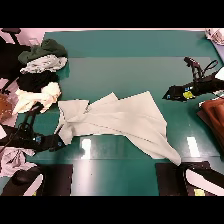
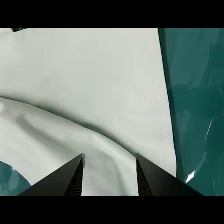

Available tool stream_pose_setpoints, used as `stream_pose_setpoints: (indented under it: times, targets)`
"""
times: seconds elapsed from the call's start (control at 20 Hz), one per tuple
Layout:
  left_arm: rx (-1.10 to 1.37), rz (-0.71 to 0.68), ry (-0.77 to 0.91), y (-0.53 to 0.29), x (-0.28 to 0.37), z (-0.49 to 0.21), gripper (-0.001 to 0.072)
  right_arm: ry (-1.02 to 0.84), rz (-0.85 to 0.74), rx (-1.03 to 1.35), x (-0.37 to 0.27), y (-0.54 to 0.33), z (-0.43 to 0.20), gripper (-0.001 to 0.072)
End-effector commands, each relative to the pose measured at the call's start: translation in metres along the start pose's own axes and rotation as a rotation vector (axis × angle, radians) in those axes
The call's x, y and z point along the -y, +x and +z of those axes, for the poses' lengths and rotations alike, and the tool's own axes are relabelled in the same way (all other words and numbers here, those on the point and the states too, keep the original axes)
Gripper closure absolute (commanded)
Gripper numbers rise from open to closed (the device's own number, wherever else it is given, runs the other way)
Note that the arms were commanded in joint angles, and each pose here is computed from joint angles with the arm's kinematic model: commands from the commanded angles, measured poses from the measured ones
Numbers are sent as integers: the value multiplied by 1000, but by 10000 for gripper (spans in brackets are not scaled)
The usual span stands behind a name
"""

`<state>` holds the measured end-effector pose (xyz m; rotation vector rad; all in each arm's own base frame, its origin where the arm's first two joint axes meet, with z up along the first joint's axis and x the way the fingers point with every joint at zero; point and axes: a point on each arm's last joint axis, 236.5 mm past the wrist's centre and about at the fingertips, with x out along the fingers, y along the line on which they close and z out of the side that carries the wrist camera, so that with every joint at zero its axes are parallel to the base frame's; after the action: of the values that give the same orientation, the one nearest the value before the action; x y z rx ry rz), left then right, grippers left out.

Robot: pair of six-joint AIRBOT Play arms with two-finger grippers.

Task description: Fold the shirts.

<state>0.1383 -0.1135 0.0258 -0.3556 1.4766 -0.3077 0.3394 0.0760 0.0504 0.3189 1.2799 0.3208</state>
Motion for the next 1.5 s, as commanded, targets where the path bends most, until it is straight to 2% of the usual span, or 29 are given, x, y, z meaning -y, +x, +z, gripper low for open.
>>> stream_pose_setpoints:
  times: [0.0,0.25,0.45,0.65,0.75,0.85,0.9,0.95,1.1,1.25,1.45]
  targets:
    - [-76,-91,24,13,15,-18,148,-2,4,-19,-2,-1,-6,328]
    - [5,-81,21,30,5,0,149,12,-11,49,3,2,-36,328]
    - [236,-86,-20,43,-3,52,148,8,-15,94,3,0,-69,328]
    - [459,-18,5,28,-19,105,152,-13,-14,145,-1,-7,-96,328]
    - [515,-23,-5,24,-18,123,346,-25,-15,182,-3,-12,-104,328]
    - [575,-38,-21,18,-15,144,359,-25,-15,213,-4,-14,-111,329]
    - [612,-49,-26,11,-11,156,588,-14,-14,221,-3,-14,-115,329]
    - [658,-56,-26,1,-8,169,681,-7,-13,227,-3,-14,-118,330]
    - [779,-73,-11,-35,8,210,682,-4,-13,229,-2,-10,-124,329]
    - [743,-50,-6,-35,13,240,682,23,-14,168,4,3,-129,330]
    - [665,-32,-164,-7,0,273,683,68,-17,68,12,20,-125,330]
